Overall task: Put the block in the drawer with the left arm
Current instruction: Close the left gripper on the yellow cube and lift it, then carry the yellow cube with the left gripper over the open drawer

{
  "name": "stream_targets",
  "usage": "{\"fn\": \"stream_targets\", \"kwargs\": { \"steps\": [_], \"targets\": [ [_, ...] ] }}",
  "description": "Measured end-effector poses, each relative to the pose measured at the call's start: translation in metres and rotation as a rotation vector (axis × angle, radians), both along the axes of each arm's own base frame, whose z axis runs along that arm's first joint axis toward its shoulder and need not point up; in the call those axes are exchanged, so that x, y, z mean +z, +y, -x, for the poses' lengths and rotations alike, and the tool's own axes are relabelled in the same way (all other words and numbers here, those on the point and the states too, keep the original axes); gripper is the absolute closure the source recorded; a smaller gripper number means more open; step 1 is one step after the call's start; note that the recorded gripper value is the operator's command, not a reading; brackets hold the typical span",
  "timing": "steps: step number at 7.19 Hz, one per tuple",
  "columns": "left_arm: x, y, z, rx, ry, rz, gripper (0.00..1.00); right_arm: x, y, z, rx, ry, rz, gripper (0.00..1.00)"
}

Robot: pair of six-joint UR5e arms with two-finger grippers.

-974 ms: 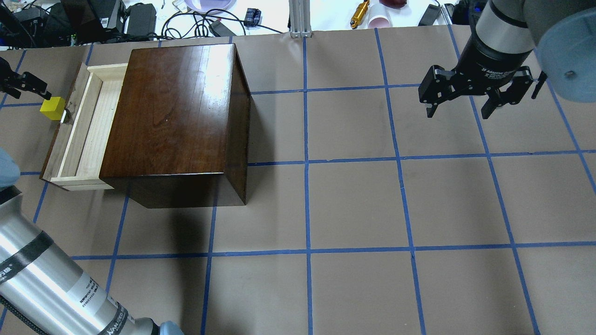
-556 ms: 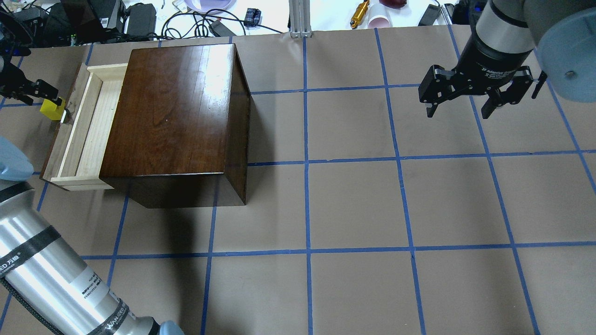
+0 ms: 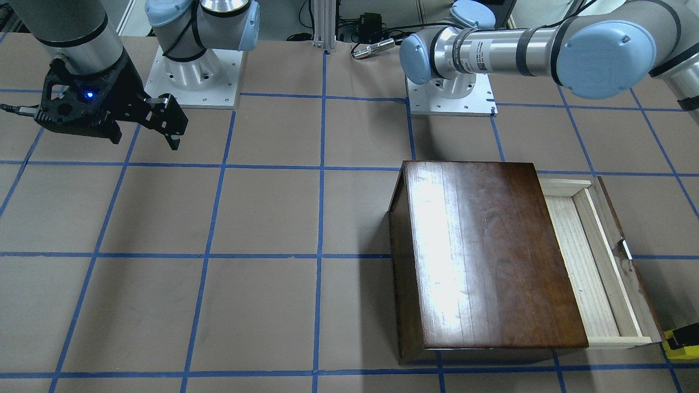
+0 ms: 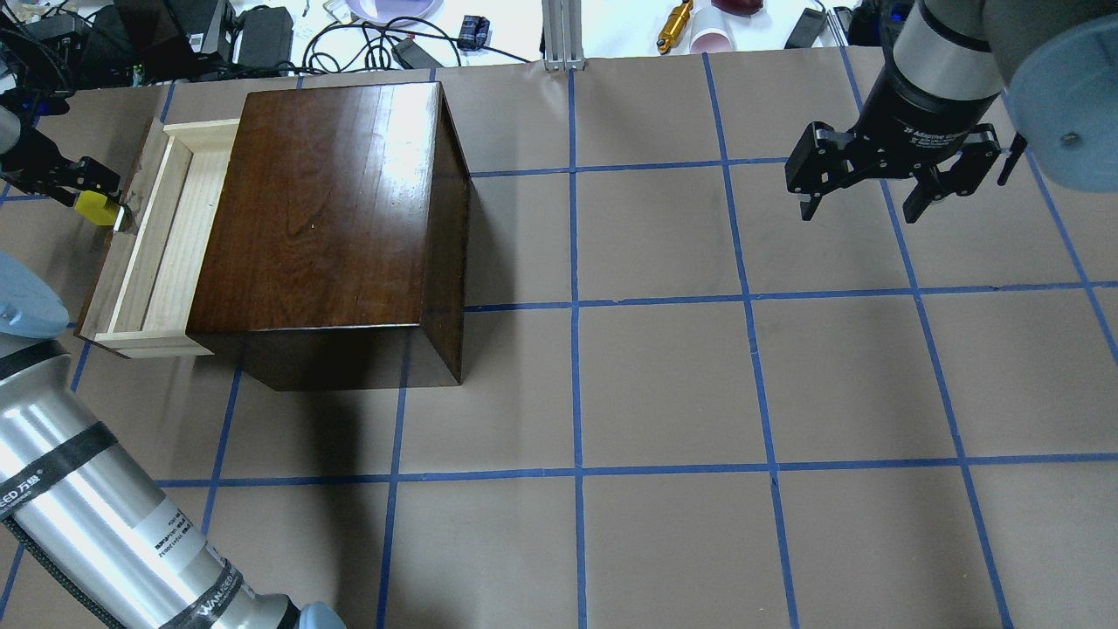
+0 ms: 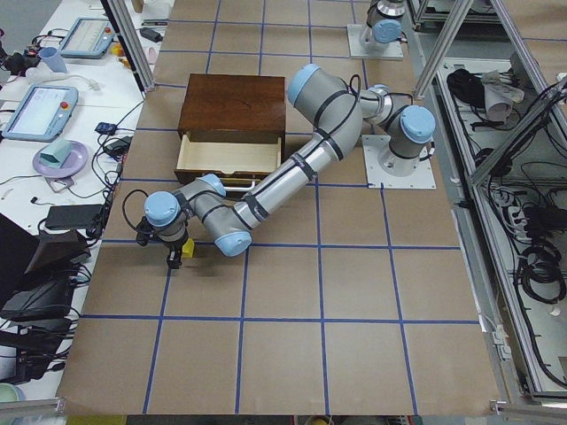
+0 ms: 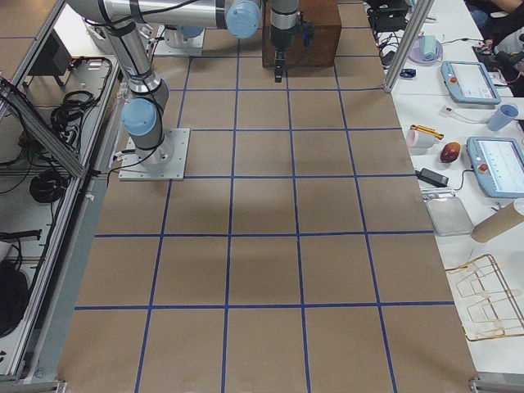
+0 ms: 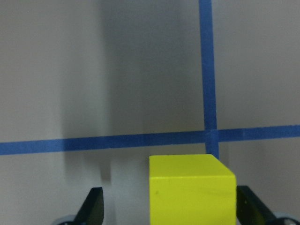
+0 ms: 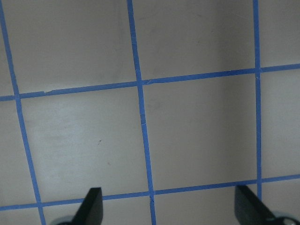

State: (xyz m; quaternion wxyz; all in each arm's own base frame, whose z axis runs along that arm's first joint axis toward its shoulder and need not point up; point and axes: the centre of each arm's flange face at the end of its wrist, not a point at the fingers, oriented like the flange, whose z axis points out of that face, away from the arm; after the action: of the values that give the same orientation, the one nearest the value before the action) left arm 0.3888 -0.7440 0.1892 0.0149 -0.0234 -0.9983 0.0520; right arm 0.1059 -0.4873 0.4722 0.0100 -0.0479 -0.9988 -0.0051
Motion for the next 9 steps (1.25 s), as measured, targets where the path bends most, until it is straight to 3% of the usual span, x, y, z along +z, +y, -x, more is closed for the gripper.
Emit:
{"fn": "stream_targets", "kwargs": {
  "steps": [1,5,9],
  "targets": [
    [0.000,0.000,0.000,-0.002,0.001,0.000,1.00,0.000,0.000,0.000,0.000,0.000,0.000,0.00],
    [0.033,0.002,0.004,-0.017,-0.009,0.018,1.00,0.000,0.000,0.000,0.000,0.000,0.000,0.00],
    [0.197,0.043,0.060,-0.036,0.016,-0.022,1.00,0.000,0.000,0.000,0.000,0.000,0.000,0.00]
  ]
}}
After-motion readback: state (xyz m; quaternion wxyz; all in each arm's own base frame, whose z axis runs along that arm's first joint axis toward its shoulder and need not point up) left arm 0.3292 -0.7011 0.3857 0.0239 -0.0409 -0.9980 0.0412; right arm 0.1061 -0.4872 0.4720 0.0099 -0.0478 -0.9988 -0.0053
